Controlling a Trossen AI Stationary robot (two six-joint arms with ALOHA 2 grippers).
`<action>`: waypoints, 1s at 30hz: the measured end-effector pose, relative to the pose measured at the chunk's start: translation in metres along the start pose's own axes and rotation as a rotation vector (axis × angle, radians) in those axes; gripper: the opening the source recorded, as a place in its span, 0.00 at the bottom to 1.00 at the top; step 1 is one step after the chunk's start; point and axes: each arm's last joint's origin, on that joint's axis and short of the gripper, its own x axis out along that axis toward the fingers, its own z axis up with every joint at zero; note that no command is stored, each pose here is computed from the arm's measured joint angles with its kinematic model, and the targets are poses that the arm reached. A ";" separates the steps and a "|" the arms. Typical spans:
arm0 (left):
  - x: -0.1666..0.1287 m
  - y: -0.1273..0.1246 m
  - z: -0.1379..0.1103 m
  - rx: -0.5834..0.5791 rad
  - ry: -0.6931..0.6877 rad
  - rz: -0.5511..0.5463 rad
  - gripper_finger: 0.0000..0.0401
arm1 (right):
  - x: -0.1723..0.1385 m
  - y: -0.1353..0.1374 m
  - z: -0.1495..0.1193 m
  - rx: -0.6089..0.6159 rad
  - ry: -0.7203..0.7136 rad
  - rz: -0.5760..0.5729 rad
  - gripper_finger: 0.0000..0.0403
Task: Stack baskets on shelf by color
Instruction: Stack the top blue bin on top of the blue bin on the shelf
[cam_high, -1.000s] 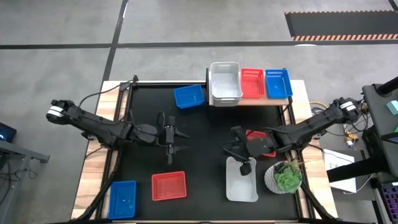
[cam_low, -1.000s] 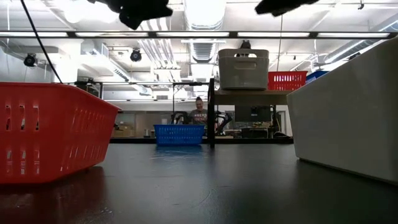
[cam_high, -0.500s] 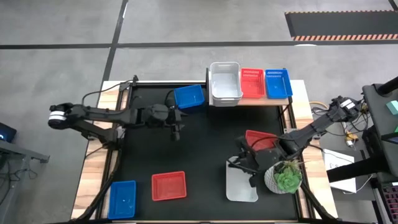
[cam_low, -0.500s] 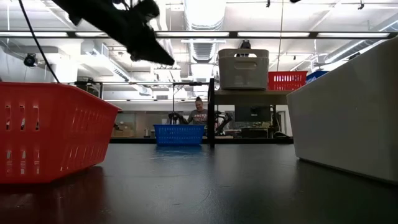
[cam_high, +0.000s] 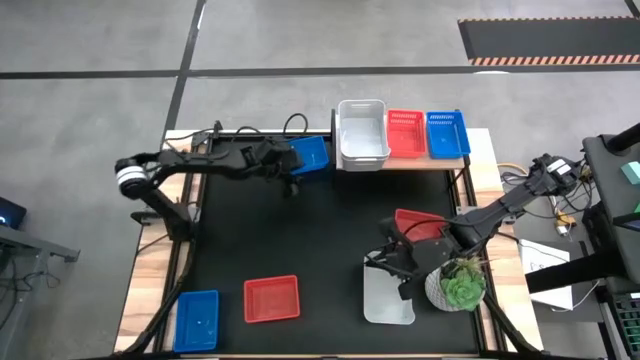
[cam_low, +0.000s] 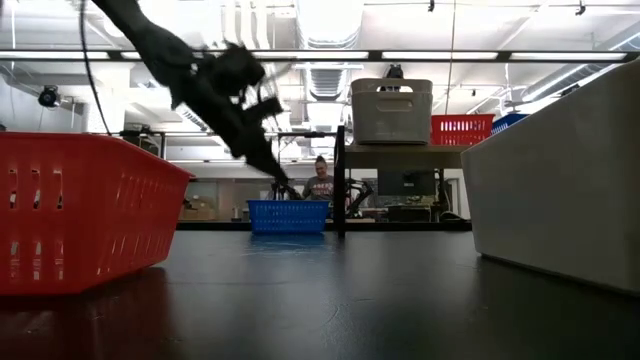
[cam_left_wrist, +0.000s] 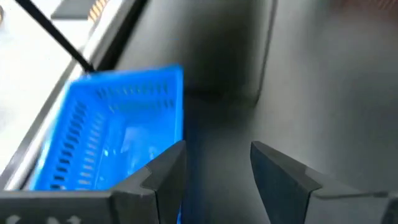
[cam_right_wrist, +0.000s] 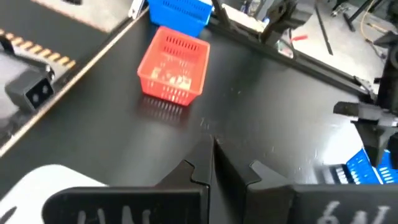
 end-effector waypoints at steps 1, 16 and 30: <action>0.005 0.002 -0.004 0.001 0.022 0.001 0.41 | 0.001 0.001 -0.003 -0.006 0.014 -0.001 0.02; 0.021 0.020 -0.012 -0.090 0.045 0.040 0.41 | 0.002 0.001 -0.008 0.043 0.039 -0.004 0.02; 0.026 0.021 -0.021 -0.102 0.085 0.037 0.07 | 0.003 0.002 -0.008 0.061 0.040 -0.004 0.02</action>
